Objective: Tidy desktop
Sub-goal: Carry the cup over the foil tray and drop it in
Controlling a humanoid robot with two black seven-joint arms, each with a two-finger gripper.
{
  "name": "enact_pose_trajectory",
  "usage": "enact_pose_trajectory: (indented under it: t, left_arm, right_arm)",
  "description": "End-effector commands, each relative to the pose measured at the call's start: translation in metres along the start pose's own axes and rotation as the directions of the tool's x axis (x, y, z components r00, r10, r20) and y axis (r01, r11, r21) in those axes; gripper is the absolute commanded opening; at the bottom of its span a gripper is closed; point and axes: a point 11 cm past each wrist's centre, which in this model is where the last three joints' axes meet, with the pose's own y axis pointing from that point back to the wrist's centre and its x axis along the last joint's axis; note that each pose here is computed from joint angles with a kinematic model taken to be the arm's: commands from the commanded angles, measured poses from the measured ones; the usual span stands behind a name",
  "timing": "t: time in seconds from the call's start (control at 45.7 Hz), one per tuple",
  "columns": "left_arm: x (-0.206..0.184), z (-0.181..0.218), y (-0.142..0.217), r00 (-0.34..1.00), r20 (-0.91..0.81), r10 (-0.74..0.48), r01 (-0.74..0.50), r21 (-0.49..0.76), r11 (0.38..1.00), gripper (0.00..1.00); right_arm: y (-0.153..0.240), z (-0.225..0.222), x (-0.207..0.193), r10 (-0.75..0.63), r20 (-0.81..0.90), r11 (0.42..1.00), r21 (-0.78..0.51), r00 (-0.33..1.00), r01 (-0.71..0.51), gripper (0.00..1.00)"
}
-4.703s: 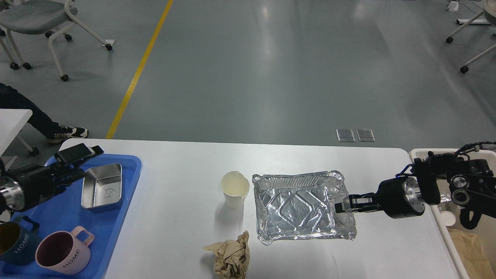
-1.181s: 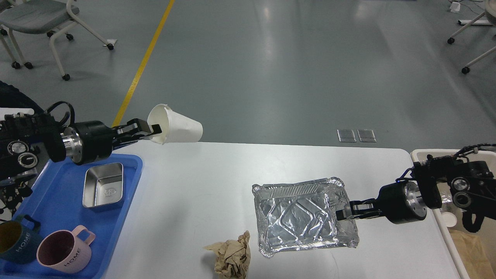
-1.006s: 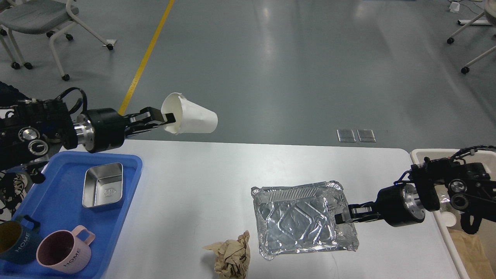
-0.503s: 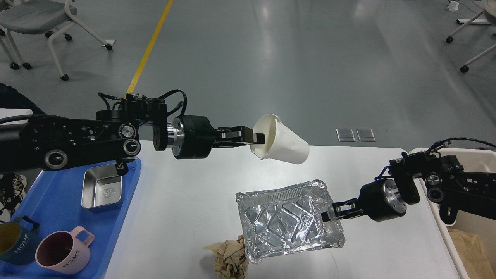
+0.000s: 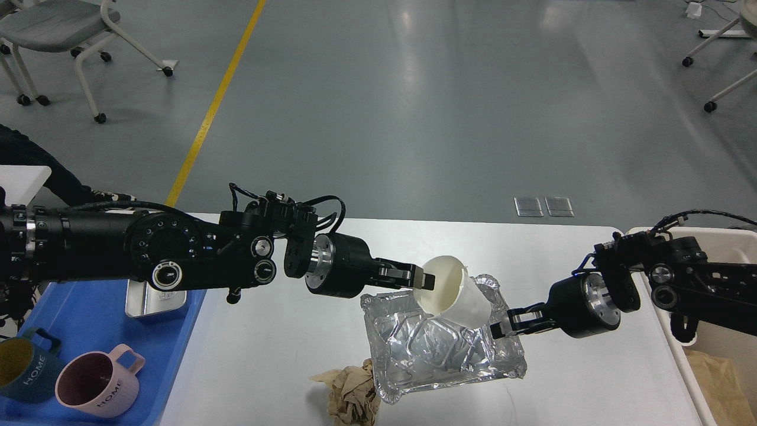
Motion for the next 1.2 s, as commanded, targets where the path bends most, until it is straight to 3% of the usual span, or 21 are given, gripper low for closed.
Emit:
enact_pose_trajectory:
  t: [0.0, 0.262, 0.459, 0.7, 1.181]
  left_arm:
    - [-0.001, -0.003, -0.001, 1.0, -0.004, -0.002, 0.002, 0.009, 1.0, 0.08]
    - [-0.008, 0.007, -0.033, 1.0, -0.006, -0.026, 0.026, -0.011, 1.0, 0.12]
    - [0.0, 0.017, -0.043, 1.0, -0.019, -0.009, 0.009, -0.023, 1.0, 0.4]
    - [0.006, 0.02, -0.043, 0.999, -0.038, 0.014, -0.016, -0.034, 0.999, 0.57]
    - [0.022, 0.017, -0.032, 0.994, -0.074, 0.085, -0.088, -0.038, 0.995, 0.59]
  right_arm:
    - [0.0, -0.001, 0.001, 0.001, -0.003, 1.0, 0.001, 1.0, -0.001, 0.0]
    - [0.0, -0.001, 0.001, 0.002, -0.002, 1.0, 0.0, 1.0, -0.002, 0.0]
    - [0.003, 0.002, 0.001, 0.006, 0.002, 1.0, -0.004, 1.0, -0.006, 0.0]
    - [0.003, 0.001, 0.001, 0.008, 0.001, 1.0, -0.004, 1.0, -0.008, 0.0]
    - [0.004, 0.002, 0.001, 0.009, 0.002, 1.0, -0.005, 1.0, -0.008, 0.0]
